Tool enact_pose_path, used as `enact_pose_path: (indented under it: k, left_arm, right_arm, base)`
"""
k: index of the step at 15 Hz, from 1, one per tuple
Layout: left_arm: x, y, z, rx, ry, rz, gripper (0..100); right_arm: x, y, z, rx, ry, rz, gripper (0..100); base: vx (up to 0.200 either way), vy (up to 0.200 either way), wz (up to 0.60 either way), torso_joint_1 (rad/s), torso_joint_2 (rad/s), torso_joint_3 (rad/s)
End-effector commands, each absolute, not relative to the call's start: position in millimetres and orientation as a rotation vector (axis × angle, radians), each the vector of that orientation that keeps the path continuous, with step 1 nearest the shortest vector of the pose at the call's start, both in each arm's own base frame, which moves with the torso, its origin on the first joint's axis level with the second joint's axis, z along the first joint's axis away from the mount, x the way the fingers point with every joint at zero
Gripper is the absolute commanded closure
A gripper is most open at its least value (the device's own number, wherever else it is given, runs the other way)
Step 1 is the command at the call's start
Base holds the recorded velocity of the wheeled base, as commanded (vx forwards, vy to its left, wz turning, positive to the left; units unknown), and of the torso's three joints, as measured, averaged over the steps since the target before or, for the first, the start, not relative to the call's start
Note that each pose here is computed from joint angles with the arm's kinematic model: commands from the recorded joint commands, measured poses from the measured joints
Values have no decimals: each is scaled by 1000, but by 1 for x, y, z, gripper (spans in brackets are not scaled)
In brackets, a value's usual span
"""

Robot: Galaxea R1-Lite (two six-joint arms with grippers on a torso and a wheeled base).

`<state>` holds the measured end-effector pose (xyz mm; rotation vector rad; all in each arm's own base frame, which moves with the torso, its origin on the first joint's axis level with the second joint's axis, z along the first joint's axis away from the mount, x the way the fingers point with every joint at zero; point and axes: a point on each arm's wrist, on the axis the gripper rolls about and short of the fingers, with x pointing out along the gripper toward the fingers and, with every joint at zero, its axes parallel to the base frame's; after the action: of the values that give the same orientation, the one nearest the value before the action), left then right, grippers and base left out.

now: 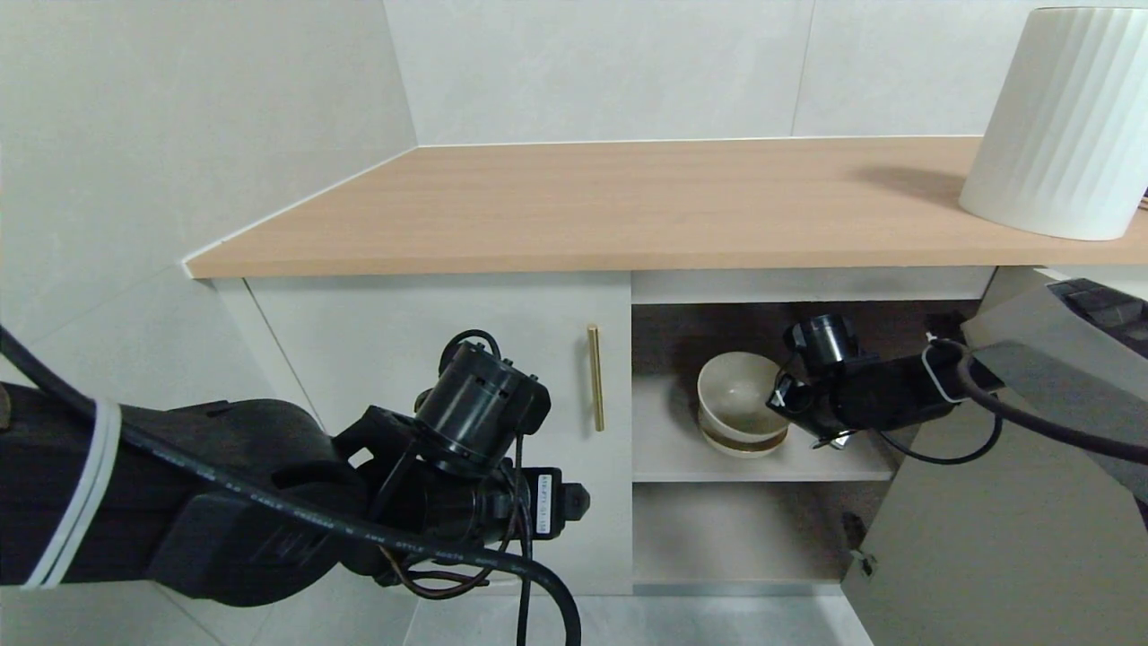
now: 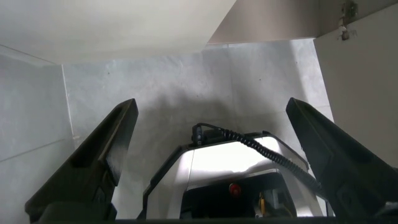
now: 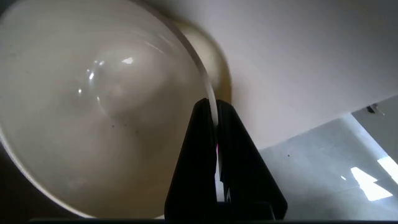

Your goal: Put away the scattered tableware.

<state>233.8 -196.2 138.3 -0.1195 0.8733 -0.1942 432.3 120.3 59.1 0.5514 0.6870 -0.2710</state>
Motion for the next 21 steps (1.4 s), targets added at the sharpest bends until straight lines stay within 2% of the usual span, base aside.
enact_pose_path:
  k: [1, 14, 15, 21]
  left_arm:
    - [234, -196, 138, -119, 874, -194, 0]
    - [234, -196, 138, -119, 874, -194, 0]
    - [234, -196, 138, -119, 874, -194, 0]
    - [232, -194, 143, -128, 861, -197, 0]
  right_arm:
    - [437, 116, 51, 552, 694, -286, 100]
    - [439, 122, 47, 540, 699, -280, 100]
    - [438, 122, 46, 540, 700, -281, 0]
    - [427, 123, 57, 534, 714, -263, 0]
  base:
    - [0, 0, 0, 0, 0, 0]
    - [0, 0, 0, 0, 0, 0]
    - [0, 0, 0, 0, 0, 0]
    - [0, 0, 0, 0, 0, 0]
